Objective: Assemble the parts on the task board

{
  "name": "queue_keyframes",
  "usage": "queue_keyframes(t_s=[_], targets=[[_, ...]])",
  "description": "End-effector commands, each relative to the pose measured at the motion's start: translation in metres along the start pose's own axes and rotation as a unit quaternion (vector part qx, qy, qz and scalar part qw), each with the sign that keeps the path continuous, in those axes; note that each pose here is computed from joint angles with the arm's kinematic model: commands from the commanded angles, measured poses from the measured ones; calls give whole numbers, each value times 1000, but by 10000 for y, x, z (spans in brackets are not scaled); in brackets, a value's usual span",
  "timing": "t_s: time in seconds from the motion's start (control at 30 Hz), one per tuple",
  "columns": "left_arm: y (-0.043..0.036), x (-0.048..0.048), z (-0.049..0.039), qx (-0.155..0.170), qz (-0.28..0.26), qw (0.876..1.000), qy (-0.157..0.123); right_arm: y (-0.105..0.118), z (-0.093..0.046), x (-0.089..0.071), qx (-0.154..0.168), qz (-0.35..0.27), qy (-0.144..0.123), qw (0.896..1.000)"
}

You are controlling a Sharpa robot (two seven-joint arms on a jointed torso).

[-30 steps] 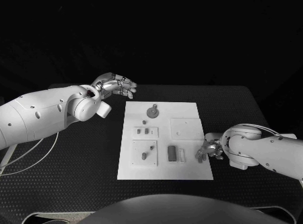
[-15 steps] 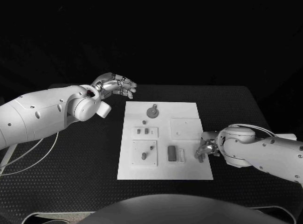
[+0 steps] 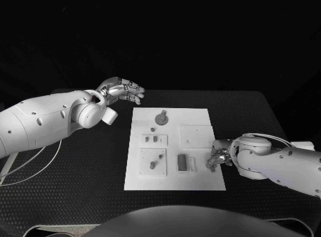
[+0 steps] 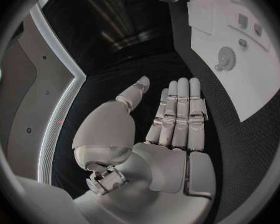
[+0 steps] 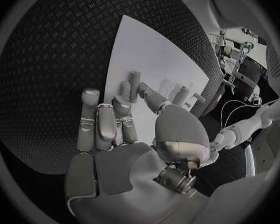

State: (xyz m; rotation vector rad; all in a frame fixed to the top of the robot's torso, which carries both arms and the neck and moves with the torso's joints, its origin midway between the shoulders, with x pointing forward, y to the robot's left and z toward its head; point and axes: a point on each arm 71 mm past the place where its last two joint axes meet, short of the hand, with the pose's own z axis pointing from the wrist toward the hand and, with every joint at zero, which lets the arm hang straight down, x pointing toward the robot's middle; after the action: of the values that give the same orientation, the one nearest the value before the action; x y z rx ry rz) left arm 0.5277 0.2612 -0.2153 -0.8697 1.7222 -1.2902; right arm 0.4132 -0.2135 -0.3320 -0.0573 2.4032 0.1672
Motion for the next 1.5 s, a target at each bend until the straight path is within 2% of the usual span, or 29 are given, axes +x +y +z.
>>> queue_keyframes(t_s=[0.03,0.23,0.67,0.83,1.23,1.5], targets=[[-24,-1,4,5,-3,1000,1,-38,-6,266,2,52,64,997],[-26,8,8,5,-4,1000,3,-33,-29,226,-14,113,74,991],[-28,13,12,5,-4,1000,4,8,-133,-42,-31,170,22,985],[-29,18,16,5,-4,1000,5,63,-159,-95,-39,181,13,983],[-29,22,18,5,-4,1000,6,252,-118,-66,-54,196,53,978],[-31,34,23,5,-5,1000,9,388,-28,-81,-58,185,63,979]])
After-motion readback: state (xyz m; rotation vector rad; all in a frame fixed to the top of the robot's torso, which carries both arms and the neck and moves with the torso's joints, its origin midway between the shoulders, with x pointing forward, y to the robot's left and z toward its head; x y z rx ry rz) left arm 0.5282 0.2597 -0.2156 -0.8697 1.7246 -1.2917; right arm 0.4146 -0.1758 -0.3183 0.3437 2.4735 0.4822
